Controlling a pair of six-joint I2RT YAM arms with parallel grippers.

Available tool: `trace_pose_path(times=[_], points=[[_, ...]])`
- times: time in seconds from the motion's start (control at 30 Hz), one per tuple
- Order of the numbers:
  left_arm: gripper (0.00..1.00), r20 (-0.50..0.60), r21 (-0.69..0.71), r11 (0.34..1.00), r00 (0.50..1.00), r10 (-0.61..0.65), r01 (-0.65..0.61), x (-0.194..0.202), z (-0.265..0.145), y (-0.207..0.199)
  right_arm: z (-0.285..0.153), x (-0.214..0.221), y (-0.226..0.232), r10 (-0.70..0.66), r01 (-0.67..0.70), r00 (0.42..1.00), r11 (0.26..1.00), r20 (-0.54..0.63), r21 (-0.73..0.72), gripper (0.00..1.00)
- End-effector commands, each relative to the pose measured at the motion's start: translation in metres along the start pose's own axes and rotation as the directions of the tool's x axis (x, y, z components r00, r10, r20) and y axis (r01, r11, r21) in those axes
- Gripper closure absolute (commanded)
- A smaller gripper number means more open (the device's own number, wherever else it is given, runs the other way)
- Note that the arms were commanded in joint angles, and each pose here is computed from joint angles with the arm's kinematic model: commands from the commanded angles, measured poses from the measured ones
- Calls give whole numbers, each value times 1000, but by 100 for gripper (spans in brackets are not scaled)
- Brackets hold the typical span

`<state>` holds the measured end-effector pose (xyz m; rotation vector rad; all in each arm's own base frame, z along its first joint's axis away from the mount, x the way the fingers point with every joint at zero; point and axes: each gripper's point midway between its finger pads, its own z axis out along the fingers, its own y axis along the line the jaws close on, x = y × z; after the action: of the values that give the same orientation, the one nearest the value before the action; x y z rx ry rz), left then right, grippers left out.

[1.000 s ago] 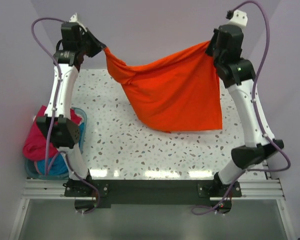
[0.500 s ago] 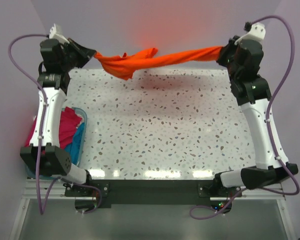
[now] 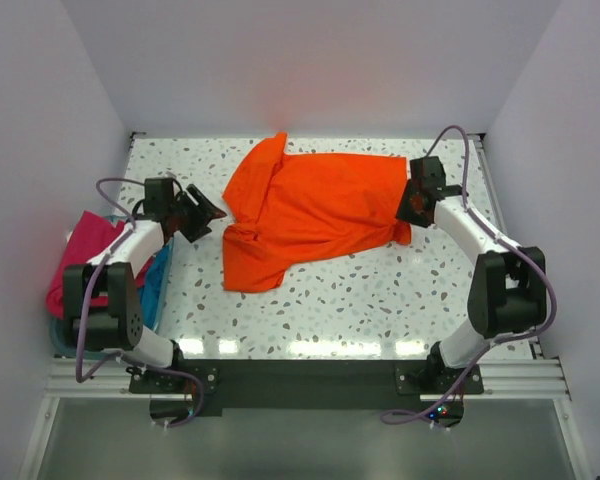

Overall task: Fold and stack the t-shirts
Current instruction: Flatten the tshirt out

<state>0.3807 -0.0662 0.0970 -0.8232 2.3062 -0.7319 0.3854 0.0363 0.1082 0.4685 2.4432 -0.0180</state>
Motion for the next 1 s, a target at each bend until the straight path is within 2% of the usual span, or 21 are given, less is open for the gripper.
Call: trace_pose_path(times=[0.0,0.03,0.1,0.13,0.2,0.23,0.27,0.3,0.33,0.43,0.6,0.67,0.8,0.97], points=[[31,155,64,989,981,119,-130,-35,-26,-40,-16,-34,18,16,-12,998,997,67,-70,60],[28,162,35,990,978,128,-135,-30,-29,-34,-17,-34,17,22,-17,997,998,72,-68,42],[28,186,-46,991,973,133,-127,-24,-41,-19,-23,-27,10,26,-21,996,998,82,-59,34],[29,154,-77,987,976,153,-142,-5,-39,-10,-25,-24,6,31,-27,996,998,85,-48,33],[32,180,-154,978,970,167,-140,7,-48,7,-32,-13,-3,34,-31,995,999,95,-39,33],[35,157,-157,975,971,179,-154,23,-48,8,-34,-9,-8,39,-36,994,999,98,-30,33],[40,149,-208,967,973,178,-145,36,-47,28,-32,3,-15,33,-31,996,999,85,-16,33],[41,178,-208,969,969,171,-133,39,-51,29,-39,2,-16,39,-36,993,999,107,-27,34],[45,148,-225,964,973,178,-142,57,-49,41,-41,6,-16,37,-33,994,999,106,-34,34],[46,152,-252,958,972,178,-136,71,-45,56,-43,16,-25,44,-41,992,999,115,-25,36],[45,147,-271,947,965,217,-172,67,-31,59,-41,26,-27,57,-54,993,998,104,-31,39],[44,156,-242,948,956,248,-206,60,-25,47,-41,29,-27,63,-60,992,998,105,-34,39],[43,98,-194,948,957,273,-250,63,-4,36,-39,30,-26,75,-71,992,997,105,-39,40],[43,77,-174,948,956,284,-268,63,15,32,-35,31,-22,83,-79,992,996,97,-52,41]])
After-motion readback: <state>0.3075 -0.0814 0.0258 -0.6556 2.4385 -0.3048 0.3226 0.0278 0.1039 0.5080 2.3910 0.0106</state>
